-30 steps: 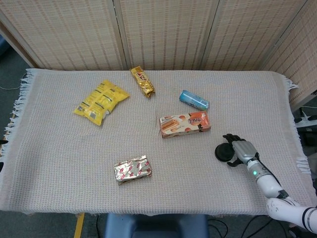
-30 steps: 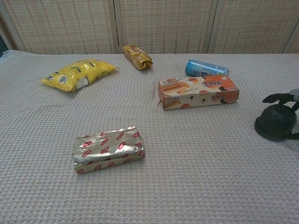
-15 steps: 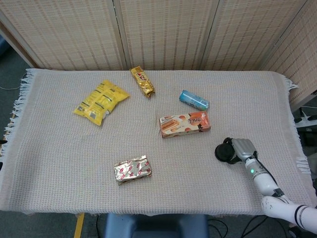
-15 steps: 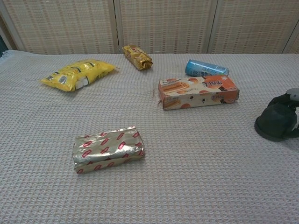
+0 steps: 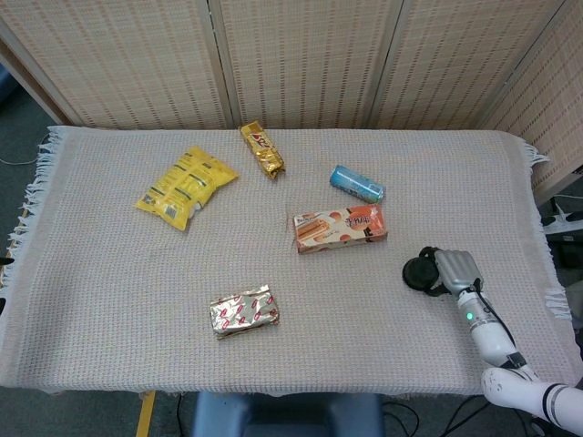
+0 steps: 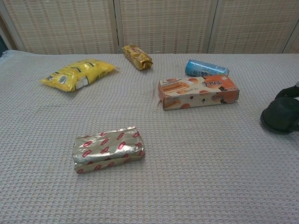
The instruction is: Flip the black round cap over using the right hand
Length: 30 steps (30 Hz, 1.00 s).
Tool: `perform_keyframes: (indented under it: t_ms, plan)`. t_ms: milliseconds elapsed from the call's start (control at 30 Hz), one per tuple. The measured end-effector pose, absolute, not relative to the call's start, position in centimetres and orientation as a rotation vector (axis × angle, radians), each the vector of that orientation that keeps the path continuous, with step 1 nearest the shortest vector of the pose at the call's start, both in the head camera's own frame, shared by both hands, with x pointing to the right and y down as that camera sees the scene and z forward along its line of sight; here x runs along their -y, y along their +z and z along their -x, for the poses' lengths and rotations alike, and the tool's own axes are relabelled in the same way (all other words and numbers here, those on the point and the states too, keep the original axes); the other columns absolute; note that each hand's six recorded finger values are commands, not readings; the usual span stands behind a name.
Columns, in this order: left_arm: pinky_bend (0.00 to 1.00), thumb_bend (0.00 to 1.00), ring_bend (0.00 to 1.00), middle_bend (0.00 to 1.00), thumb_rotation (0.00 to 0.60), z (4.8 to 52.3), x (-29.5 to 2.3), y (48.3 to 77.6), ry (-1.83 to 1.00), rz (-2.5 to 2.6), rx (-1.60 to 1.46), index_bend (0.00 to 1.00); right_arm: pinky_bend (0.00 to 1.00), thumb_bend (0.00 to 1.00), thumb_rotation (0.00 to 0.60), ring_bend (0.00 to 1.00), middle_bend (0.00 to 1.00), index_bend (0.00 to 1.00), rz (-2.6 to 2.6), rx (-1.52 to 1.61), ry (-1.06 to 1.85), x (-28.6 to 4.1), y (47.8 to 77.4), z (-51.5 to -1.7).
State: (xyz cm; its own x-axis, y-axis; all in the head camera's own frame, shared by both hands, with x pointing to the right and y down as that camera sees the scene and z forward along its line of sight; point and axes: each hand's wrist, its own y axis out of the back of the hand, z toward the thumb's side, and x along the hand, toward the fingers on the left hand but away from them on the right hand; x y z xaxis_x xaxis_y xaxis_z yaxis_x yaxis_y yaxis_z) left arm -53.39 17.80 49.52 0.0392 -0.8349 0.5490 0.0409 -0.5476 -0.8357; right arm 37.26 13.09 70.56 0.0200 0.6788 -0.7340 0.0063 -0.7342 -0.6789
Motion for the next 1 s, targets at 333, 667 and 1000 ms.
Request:
perform_keyframes:
  t_ms: [333,667,1000]
  plan:
    - [0.24,0.45,0.00,0.00,0.600,53.3,-17.9,49.6,-1.594,1.627,-0.809,0.21,0.79,0.21,0.600,0.65,0.52,0.61,1.795,0.913,1.261,-11.7,65.8,-34.2]
    - [0.24,0.45,0.00,0.00,0.600,53.3,-17.9,49.6,-1.594,1.629,-0.808,0.21,0.79,0.21,0.600,0.65,0.53,0.61,1.727,1.039,1.040,-11.9,62.6,-36.3]
    - [0.24,0.45,0.00,0.00,0.600,53.3,-17.9,49.7,-1.598,1.630,-0.807,0.21,0.79,0.21,0.600,0.65,0.53,0.62,1.490,0.853,1.662,-12.7,65.7,-40.6]
